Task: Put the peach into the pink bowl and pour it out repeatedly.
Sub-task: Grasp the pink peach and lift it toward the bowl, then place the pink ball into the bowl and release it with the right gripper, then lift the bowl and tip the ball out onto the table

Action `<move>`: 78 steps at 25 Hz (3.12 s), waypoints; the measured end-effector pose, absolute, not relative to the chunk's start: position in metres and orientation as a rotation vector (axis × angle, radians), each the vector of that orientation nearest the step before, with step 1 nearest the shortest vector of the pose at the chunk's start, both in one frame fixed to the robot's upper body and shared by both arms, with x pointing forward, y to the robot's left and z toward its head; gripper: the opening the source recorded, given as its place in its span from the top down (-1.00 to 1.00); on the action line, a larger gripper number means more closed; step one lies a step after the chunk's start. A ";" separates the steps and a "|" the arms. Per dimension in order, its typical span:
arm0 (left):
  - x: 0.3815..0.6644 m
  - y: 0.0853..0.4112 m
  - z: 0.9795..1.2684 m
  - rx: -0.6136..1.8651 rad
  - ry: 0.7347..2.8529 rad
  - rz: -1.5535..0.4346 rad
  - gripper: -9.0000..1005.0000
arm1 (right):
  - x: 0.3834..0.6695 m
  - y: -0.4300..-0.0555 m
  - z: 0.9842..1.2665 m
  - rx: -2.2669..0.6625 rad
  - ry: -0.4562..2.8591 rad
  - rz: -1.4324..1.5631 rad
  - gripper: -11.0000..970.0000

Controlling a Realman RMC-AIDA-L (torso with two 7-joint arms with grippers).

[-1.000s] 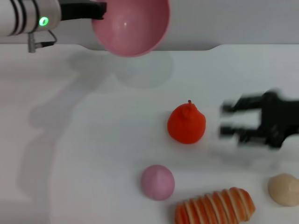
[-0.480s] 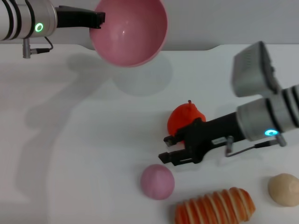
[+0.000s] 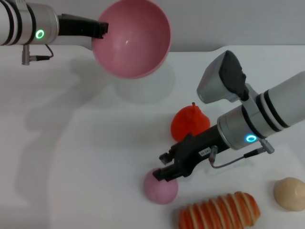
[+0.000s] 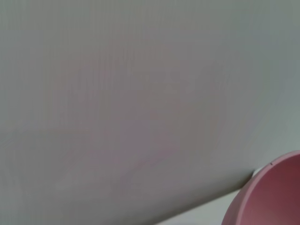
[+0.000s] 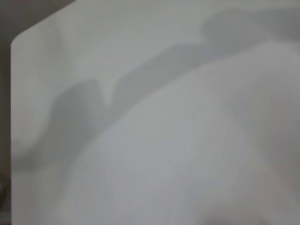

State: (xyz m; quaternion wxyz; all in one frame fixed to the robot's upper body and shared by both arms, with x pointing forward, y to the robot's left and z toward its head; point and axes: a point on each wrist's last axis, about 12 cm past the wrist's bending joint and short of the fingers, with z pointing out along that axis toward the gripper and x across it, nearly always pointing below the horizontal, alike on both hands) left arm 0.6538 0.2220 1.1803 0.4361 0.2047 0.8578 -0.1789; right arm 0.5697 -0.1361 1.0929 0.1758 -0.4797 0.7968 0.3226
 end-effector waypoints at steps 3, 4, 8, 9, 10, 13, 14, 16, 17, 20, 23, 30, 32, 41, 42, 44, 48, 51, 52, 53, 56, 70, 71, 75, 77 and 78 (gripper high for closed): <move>0.651 0.223 1.179 0.533 2.169 -0.448 0.89 | 0.568 -0.136 1.091 -1.367 2.283 0.899 -0.06; 0.650 0.224 1.178 0.549 2.189 -0.448 0.89 | 0.568 -0.136 1.090 -1.368 2.291 0.892 -0.06; 0.648 0.226 1.178 0.570 2.237 -0.438 0.89 | 0.568 -0.137 1.089 -1.375 2.306 0.879 -0.05; 0.648 0.226 1.178 0.570 2.237 -0.438 0.89 | 0.568 -0.137 1.089 -1.377 2.309 0.876 -0.05; 0.647 0.227 1.178 0.574 2.244 -0.436 0.89 | 0.568 -0.137 1.089 -1.380 2.313 0.874 -0.05; 0.646 0.228 1.178 0.591 2.270 -0.434 0.89 | 0.567 -0.136 1.087 -1.404 2.317 0.857 -0.05; 0.646 0.228 1.178 0.591 2.270 -0.434 0.89 | 0.566 -0.135 1.086 -1.414 2.317 0.850 -0.05; 0.645 0.228 1.178 0.593 2.279 -0.438 0.89 | 0.565 -0.134 1.085 -1.434 2.314 0.837 0.10; 0.645 0.228 1.178 0.592 2.280 -0.439 0.89 | 0.565 -0.133 1.084 -1.440 2.312 0.830 0.18; 0.644 0.229 1.178 0.593 2.285 -0.440 0.89 | 0.566 -0.133 1.085 -1.446 2.307 0.821 0.41; 0.644 0.229 1.177 0.598 2.292 -0.439 0.89 | 0.567 -0.133 1.087 -1.441 2.297 0.818 0.64; 0.641 0.228 1.172 0.618 2.324 -0.432 0.89 | 0.564 -0.138 1.111 -1.445 2.201 0.860 0.87; 0.639 0.226 1.170 0.648 2.352 -0.429 0.89 | 0.564 -0.143 1.126 -1.446 2.156 0.894 0.90; 0.629 0.221 1.166 0.736 2.434 -0.439 0.89 | 0.560 -0.164 1.212 -1.477 1.841 1.002 0.91; 0.629 0.221 1.166 0.739 2.435 -0.440 0.89 | 0.559 -0.166 1.223 -1.478 1.797 1.001 0.91; 0.628 0.220 1.166 0.748 2.440 -0.443 0.89 | 0.558 -0.171 1.239 -1.472 1.738 0.985 0.91; 0.626 0.216 1.166 0.769 2.448 -0.457 0.89 | 0.562 -0.176 1.251 -1.420 1.700 0.947 0.90; 0.625 0.213 1.166 0.780 2.453 -0.468 0.89 | 0.570 -0.177 1.248 -1.356 1.710 0.936 0.90; 0.624 0.209 1.167 0.798 2.456 -0.481 0.89 | 0.573 -0.177 1.246 -1.329 1.716 0.929 0.90; 0.624 0.209 1.167 0.798 2.456 -0.481 0.89 | 0.576 -0.177 1.244 -1.314 1.720 0.924 0.90; 0.623 0.195 1.168 0.864 2.455 -0.493 0.89 | 0.583 -0.178 1.235 -1.283 1.724 0.900 0.90; 0.625 0.188 1.170 0.879 2.442 -0.498 0.89 | 0.599 -0.184 1.226 -1.163 1.690 0.811 0.33; 0.626 0.188 1.170 0.873 2.436 -0.498 0.89 | 0.599 -0.187 1.226 -1.147 1.680 0.805 0.26; 0.626 0.183 1.168 0.860 2.390 -0.514 0.89 | 0.595 -0.213 1.223 -1.029 1.584 0.795 0.01; 0.626 0.176 1.167 0.872 2.341 -0.536 0.89 | 0.590 -0.234 1.217 -0.938 1.502 0.796 -0.05; 0.626 0.176 1.167 0.872 2.341 -0.536 0.89 | 0.586 -0.245 1.215 -0.883 1.444 0.791 -0.08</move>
